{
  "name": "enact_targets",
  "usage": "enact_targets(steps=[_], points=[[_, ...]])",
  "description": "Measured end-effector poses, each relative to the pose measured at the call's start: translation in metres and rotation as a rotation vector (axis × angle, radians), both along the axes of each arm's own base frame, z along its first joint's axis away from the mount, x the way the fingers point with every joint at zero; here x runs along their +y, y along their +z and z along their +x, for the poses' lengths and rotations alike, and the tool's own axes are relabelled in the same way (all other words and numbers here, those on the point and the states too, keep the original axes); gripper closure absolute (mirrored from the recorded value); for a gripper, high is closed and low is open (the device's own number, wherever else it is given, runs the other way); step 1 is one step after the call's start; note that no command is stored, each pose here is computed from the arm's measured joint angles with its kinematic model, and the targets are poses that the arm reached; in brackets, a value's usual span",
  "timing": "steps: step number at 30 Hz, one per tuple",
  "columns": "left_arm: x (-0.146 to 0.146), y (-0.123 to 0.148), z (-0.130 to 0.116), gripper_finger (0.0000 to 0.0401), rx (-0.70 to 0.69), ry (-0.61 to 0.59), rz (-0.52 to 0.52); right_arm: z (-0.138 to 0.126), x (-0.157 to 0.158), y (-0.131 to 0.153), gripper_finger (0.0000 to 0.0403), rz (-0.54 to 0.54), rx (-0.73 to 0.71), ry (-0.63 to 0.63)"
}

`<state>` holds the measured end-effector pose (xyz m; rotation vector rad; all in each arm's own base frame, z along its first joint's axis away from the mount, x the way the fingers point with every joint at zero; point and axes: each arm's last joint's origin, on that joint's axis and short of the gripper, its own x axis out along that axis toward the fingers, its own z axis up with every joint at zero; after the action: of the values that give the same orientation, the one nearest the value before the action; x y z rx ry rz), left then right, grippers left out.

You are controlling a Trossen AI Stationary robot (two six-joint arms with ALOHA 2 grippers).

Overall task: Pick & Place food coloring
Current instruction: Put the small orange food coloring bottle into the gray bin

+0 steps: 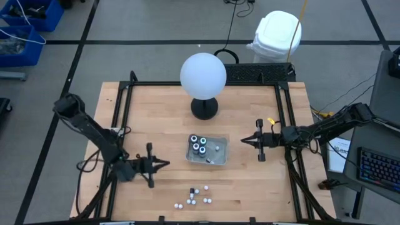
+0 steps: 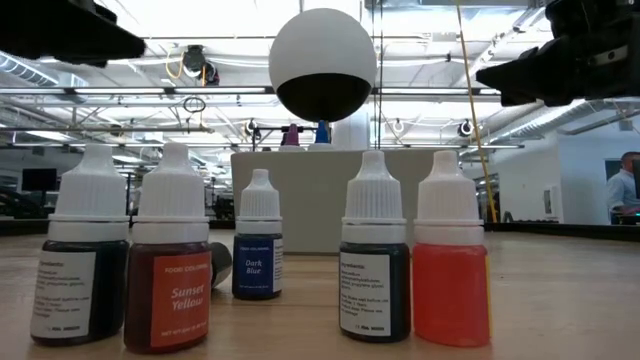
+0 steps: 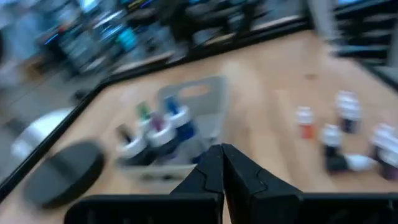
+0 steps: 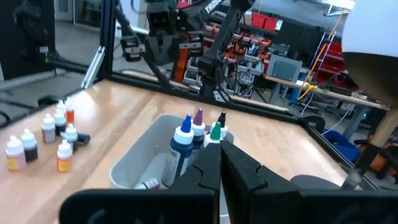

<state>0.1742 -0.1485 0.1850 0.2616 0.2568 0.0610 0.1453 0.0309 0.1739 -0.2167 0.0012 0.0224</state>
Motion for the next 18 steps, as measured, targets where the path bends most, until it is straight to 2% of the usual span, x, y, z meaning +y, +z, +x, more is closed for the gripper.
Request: enact_targets(steps=[3, 7, 13, 18], points=[[0.01, -0.008, -0.005, 0.0397, -0.06, -0.147, 0.031, 0.001, 0.0, -0.001, 0.0403, -0.008, 0.012, 0.001], [0.033, -0.019, -0.015, 0.0396, -0.156, -0.233, 0.017, 0.001, 0.0, -0.002, 0.0403, 0.007, 0.013, 0.001], [0.062, -0.033, -0.041, 0.0397, -0.25, -0.231, -0.048, 0.001, 0.0, -0.002, 0.0403, -0.04, 0.012, 0.002], [0.067, -0.028, -0.039, 0.0397, -0.278, -0.207, -0.002, 0.001, 0.0, -0.001, 0.0403, -0.077, 0.008, 0.002]])
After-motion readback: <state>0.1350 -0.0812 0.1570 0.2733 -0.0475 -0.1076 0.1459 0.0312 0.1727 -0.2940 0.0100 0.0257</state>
